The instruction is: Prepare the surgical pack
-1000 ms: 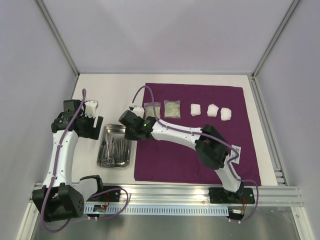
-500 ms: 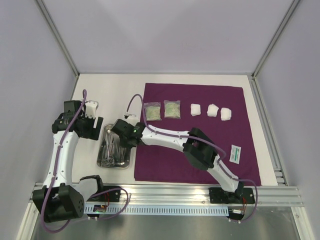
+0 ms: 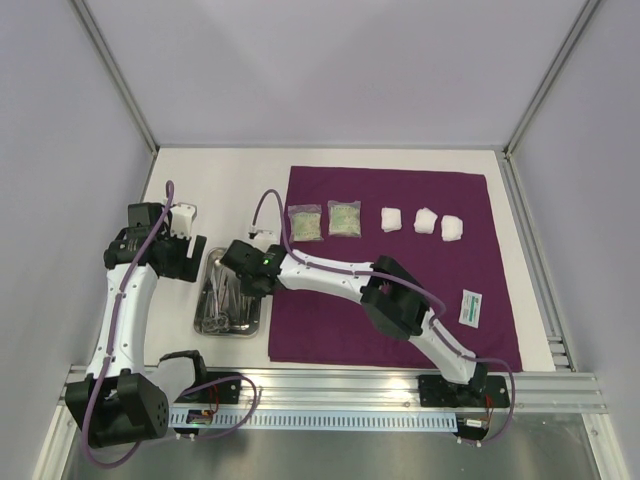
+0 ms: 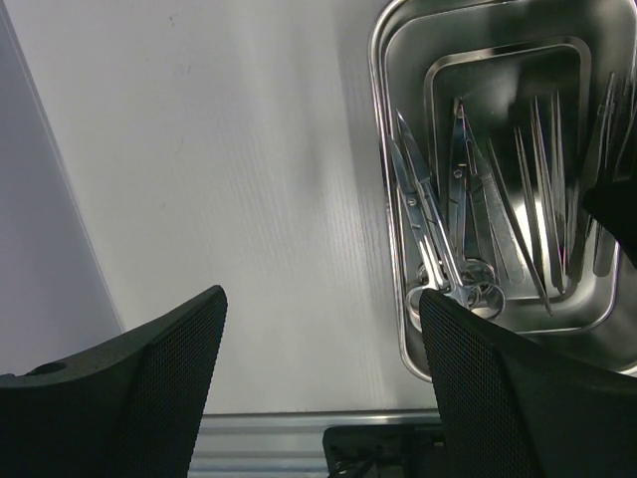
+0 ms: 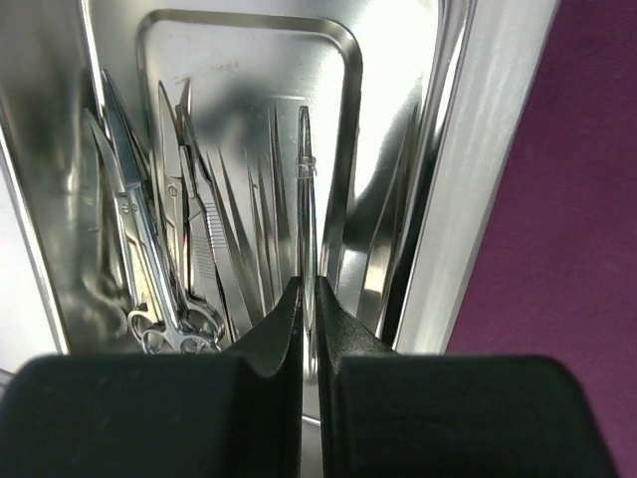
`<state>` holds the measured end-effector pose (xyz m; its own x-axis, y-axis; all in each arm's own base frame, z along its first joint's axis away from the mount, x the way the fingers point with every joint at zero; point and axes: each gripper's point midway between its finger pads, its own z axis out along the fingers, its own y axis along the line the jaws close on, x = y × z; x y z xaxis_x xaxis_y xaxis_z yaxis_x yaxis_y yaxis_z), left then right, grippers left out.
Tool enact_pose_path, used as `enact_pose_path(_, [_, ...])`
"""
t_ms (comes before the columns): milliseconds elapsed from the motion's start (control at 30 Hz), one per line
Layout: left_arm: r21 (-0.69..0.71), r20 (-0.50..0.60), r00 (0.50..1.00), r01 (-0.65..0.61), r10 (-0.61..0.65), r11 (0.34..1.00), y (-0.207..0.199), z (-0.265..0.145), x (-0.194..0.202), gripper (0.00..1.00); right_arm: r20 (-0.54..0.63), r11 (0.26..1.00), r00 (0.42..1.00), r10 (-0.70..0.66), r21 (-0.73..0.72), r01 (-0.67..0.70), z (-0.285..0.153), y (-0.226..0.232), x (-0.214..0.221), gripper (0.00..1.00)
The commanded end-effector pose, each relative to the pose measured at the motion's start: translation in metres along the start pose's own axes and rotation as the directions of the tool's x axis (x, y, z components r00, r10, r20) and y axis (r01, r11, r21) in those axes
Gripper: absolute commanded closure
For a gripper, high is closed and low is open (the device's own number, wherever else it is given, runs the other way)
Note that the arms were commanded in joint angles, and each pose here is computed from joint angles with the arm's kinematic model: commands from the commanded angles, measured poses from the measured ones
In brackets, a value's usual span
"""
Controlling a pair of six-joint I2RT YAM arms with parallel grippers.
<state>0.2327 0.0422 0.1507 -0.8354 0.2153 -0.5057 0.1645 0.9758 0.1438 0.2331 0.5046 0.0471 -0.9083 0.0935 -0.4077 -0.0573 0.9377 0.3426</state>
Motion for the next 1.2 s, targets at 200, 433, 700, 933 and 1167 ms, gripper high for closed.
enact_pose_path(200, [-0.018,0.031,0.999,-0.008,0.008,1.000,0.004,-0.003,-0.006,0.13,0.003,1.000,1.000,-0.008,0.016,0.008,0.011,0.003,0.000,0.98])
enact_pose_path(433, [-0.019,0.033,0.999,-0.008,0.009,1.000,0.004,-0.003,-0.007,0.13,-0.003,1.000,1.000,-0.008,-0.010,0.008,0.009,0.009,-0.001,0.87])
enact_pose_path(700, [-0.013,0.036,0.999,-0.005,0.006,1.000,0.003,-0.006,-0.008,0.13,0.022,0.997,1.000,0.017,-0.077,-0.015,-0.007,0.023,-0.019,0.79])
enact_pose_path(933, [0.012,0.045,0.999,0.011,-0.011,1.000,-0.001,-0.011,-0.013,0.13,0.092,0.976,0.996,0.006,-0.215,0.014,-0.053,0.049,-0.050,0.75])
enact_pose_path(1167, [0.024,0.060,0.998,0.018,-0.020,1.000,-0.003,-0.016,-0.015,0.13,0.199,0.944,0.970,-0.137,-0.271,0.188,-0.124,0.030,-0.082,0.64])
